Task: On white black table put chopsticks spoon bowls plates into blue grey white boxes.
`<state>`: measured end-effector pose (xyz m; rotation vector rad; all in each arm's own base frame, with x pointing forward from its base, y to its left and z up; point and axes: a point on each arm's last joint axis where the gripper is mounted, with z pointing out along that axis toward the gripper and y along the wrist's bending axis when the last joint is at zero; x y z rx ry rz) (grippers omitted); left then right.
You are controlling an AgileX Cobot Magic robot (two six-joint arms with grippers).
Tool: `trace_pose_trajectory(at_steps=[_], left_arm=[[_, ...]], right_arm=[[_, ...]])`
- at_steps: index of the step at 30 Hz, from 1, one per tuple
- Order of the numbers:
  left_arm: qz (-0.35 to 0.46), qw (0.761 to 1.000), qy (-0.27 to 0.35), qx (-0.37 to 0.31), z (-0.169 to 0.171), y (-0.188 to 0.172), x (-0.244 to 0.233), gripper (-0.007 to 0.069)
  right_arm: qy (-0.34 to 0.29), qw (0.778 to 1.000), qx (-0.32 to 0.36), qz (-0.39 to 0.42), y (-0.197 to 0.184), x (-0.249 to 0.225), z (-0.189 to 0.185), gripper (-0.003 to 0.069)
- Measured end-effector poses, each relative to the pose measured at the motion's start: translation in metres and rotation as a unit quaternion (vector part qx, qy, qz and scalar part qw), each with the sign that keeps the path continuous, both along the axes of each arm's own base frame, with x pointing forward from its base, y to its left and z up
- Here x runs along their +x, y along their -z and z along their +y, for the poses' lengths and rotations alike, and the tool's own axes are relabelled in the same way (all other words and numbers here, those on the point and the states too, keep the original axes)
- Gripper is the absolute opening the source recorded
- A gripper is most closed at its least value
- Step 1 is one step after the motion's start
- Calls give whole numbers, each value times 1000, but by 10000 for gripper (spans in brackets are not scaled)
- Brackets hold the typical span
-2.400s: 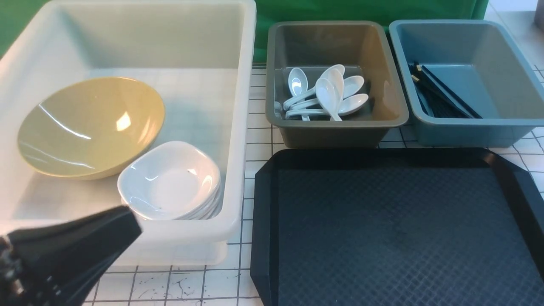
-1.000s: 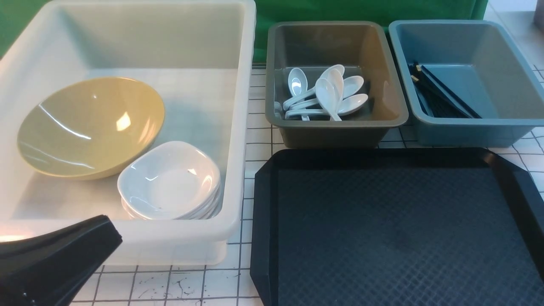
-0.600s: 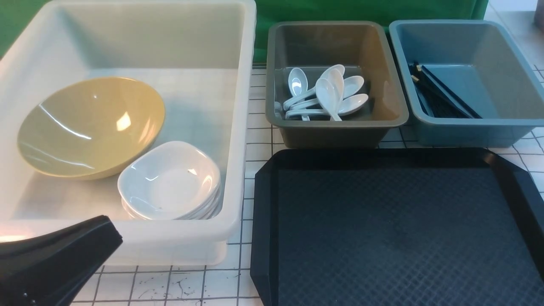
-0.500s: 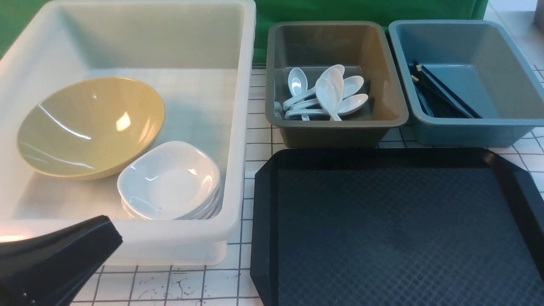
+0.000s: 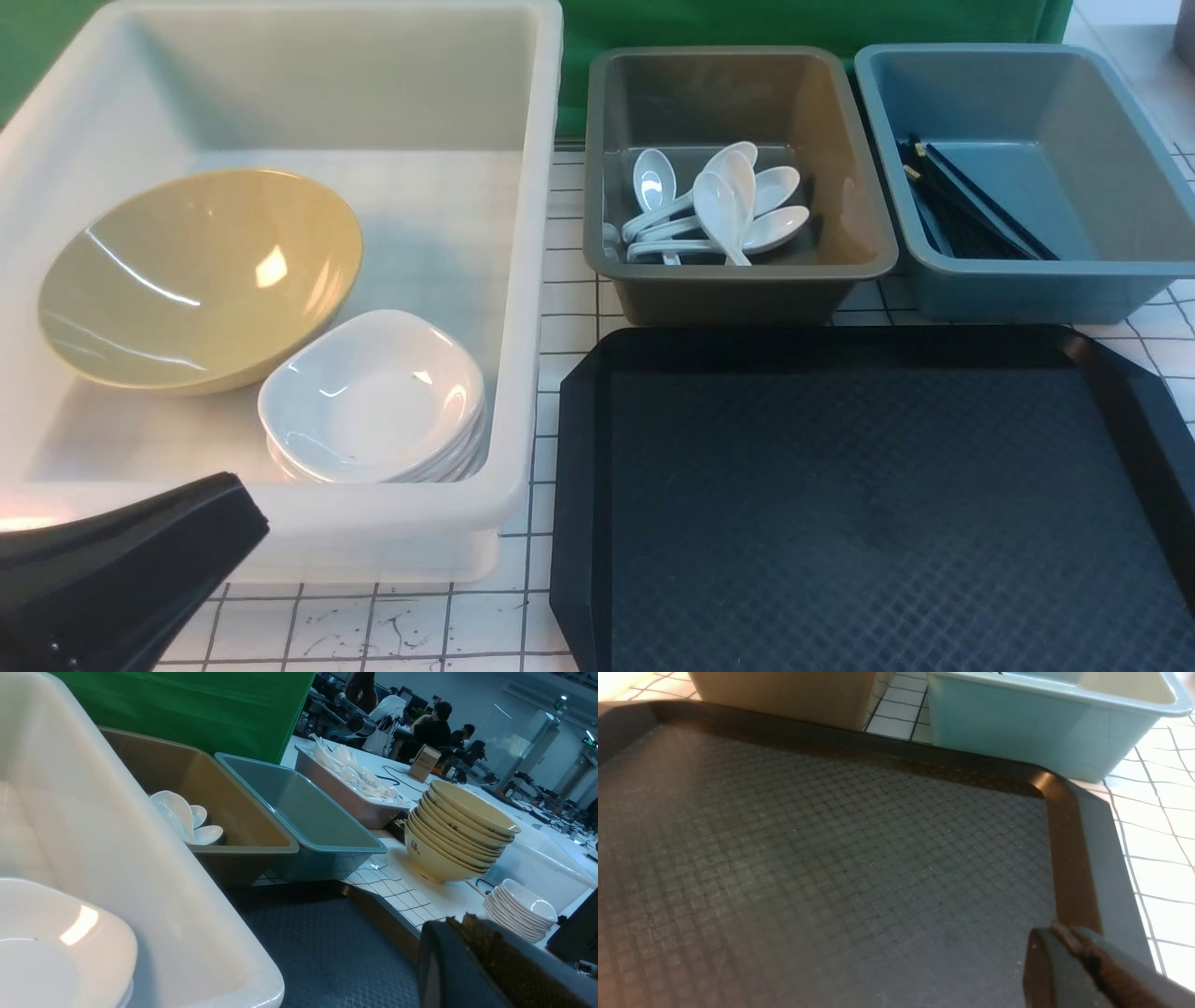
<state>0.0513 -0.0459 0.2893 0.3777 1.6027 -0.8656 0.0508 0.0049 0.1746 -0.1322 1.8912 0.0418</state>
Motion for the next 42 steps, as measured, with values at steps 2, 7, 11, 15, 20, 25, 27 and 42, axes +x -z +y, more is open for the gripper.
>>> trace_pose_trajectory(at_steps=[2, 7, 11, 15, 20, 25, 27, 42], left_arm=[[0, 1000, 0, 0, 0, 0, 0, -1], [0, 1000, 0, 0, 0, 0, 0, -1], [0, 1000, 0, 0, 0, 0, 0, -1], [0, 1000, 0, 1, 0, 0, 0, -1], [-1, 1000, 1, -1, 0, 0, 0, -1], [19, 999, 16, -20, -2, 0, -2, -1], [31, 999, 23, -23, -3, 1, -3, -1], [-74, 993, 88, -5, -10, -9, -13, -1]], right_arm=[[0, 1000, 0, 0, 0, 0, 0, 36], [0, 1000, 0, 0, 0, 0, 0, 40], [0, 1000, 0, 0, 0, 0, 0, 46], [0, 1000, 0, 0, 0, 0, 0, 47], [0, 1000, 0, 0, 0, 0, 0, 47], [0, 1000, 0, 0, 0, 0, 0, 47], [0, 1000, 0, 0, 0, 0, 0, 47], [0, 1000, -1, 0, 0, 0, 0, 56]])
